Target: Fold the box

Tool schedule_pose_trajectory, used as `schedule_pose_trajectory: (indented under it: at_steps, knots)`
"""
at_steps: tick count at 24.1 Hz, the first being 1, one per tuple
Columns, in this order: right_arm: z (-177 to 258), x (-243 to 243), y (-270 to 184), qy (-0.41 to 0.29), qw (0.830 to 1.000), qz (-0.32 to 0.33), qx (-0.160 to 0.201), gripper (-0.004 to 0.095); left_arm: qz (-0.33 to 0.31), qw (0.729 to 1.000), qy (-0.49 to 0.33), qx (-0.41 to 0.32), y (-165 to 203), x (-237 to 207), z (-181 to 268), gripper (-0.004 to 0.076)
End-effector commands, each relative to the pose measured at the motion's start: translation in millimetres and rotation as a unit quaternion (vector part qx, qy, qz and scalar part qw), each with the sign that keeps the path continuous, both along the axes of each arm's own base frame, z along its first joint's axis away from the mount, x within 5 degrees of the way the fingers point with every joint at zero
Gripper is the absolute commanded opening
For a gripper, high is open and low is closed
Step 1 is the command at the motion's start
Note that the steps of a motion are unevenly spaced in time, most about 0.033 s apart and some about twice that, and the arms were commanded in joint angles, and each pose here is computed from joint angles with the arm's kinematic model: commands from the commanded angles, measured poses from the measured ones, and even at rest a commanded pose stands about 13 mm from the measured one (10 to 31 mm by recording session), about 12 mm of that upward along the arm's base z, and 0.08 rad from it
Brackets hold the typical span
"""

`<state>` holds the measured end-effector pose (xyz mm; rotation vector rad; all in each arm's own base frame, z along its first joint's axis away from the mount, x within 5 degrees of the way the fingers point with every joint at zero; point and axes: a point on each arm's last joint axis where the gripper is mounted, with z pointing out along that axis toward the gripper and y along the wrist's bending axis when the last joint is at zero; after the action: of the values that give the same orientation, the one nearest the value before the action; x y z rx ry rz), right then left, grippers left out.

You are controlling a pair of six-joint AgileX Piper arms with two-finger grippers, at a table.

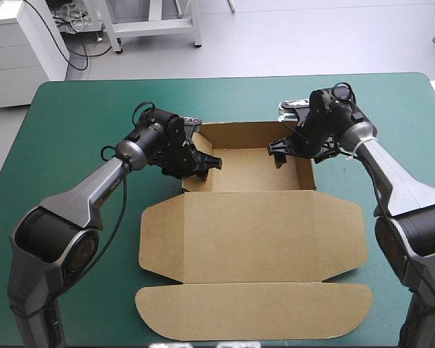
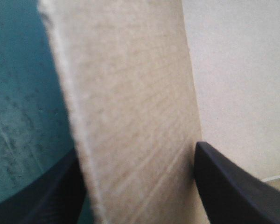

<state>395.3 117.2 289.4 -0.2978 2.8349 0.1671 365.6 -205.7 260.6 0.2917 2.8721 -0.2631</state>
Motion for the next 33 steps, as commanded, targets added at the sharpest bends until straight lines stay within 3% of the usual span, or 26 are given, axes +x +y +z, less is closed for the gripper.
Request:
schedule_pose_trajectory:
  at_steps: [1, 9, 14, 19, 22, 24, 25, 26, 27, 28, 33]
  knots:
    - [31, -5, -3, -0.052, 0.999, 0.001, 0.006, 0.0926, 0.006, 0.999, -0.041, -0.031, 4, -3, 37, 0.0501]
    - [60, -6, -1, -0.090, 0.995, -0.010, 0.038, 0.0926, 0.020, 0.998, -0.056, -0.023, 26, 4, 86, 0.0501]
    - [110, -22, -14, -0.164, 0.986, -0.011, 0.038, 0.0926, -0.005, 0.989, -0.126, -0.077, 28, -5, 139, 0.0496]
    - [164, -66, -39, -0.234, 0.970, -0.031, 0.050, 0.0925, -0.042, 0.967, -0.226, -0.111, 45, -44, 209, 0.0494]
    - [175, -93, -48, -0.251, 0.967, -0.033, 0.035, 0.0926, -0.077, 0.953, -0.272, -0.114, 60, -81, 239, 0.0476]
    - [175, -107, -53, -0.250, 0.967, -0.036, 0.030, 0.0925, -0.086, 0.947, -0.288, -0.113, 71, -106, 250, 0.0375]
    - [173, -113, -54, -0.248, 0.968, -0.036, 0.029, 0.0925, -0.093, 0.945, -0.294, -0.110, 80, -124, 253, 0.0247]
    - [173, -116, -55, -0.248, 0.968, -0.036, 0.029, 0.0926, -0.097, 0.944, -0.295, -0.108, 83, -131, 253, 0.0188]
    - [172, -118, -55, -0.246, 0.968, -0.033, 0.027, 0.0926, -0.097, 0.945, -0.293, -0.107, 90, -148, 251, 0.0032]
    - [172, -118, -55, -0.247, 0.968, -0.030, 0.025, 0.0926, -0.096, 0.946, -0.292, -0.104, 97, -161, 248, -0.0001]
    - [170, -115, -56, -0.245, 0.969, -0.030, 0.016, 0.0926, -0.083, 0.953, -0.287, -0.049, 131, -214, 219, -0.0001]
